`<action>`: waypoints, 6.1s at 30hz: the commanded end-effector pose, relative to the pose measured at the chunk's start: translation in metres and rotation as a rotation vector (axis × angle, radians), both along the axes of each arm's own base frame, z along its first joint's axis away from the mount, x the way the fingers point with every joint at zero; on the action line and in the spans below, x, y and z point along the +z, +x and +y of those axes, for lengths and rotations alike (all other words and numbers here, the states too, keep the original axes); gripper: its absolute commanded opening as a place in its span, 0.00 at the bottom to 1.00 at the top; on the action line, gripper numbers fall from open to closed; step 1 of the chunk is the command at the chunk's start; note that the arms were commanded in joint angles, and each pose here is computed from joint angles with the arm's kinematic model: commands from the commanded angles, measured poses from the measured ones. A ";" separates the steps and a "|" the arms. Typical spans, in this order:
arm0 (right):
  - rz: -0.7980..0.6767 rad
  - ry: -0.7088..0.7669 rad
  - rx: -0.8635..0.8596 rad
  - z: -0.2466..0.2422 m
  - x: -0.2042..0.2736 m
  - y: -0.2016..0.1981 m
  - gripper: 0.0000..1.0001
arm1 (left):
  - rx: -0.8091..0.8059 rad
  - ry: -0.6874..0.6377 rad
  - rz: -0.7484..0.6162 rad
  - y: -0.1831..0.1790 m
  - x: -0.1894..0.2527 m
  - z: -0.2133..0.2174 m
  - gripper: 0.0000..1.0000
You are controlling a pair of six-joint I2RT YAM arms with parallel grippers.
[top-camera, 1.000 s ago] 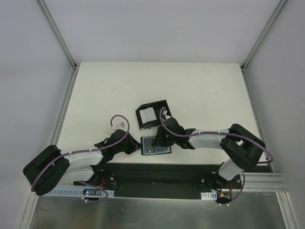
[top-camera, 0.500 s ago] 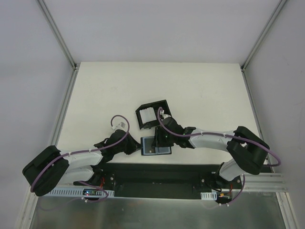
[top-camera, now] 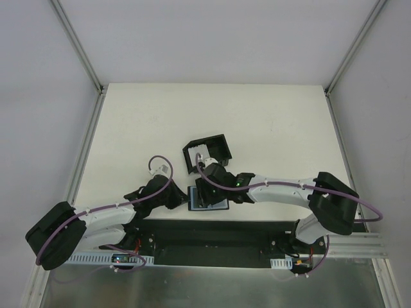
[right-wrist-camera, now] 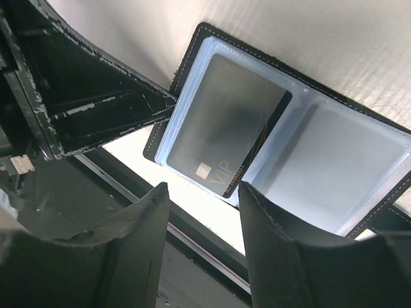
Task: Put the credit cards into the card holder
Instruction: Insert the credit card into the card holder, then turn over the card slot in the card holder.
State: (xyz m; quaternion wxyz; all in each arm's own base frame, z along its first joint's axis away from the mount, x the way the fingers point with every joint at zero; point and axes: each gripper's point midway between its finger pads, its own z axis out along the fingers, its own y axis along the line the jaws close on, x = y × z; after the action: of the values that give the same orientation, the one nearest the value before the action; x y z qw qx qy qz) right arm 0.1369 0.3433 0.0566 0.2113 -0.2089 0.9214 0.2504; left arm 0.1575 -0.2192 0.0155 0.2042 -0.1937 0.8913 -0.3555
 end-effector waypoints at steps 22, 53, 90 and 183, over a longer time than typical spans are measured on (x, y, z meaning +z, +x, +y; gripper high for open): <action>-0.150 -0.323 0.045 -0.013 -0.029 -0.009 0.57 | 0.002 0.043 0.028 -0.005 -0.009 0.008 0.00; -0.322 -0.400 -0.022 -0.017 -0.023 0.002 0.64 | 0.016 0.029 0.037 -0.009 -0.012 0.011 0.00; -0.368 -0.254 -0.210 -0.049 0.000 0.014 0.65 | 0.024 0.026 0.041 -0.011 -0.016 0.013 0.00; -0.473 -0.429 -0.076 -0.028 -0.006 0.011 0.80 | 0.028 0.012 0.030 -0.008 -0.012 0.011 0.00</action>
State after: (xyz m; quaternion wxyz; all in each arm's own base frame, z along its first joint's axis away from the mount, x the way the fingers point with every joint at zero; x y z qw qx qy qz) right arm 0.1347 0.3200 0.0278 0.3415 -0.2966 0.8918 -0.0060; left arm 0.1554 -0.2174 0.0152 0.2047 -0.2049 0.8845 -0.3657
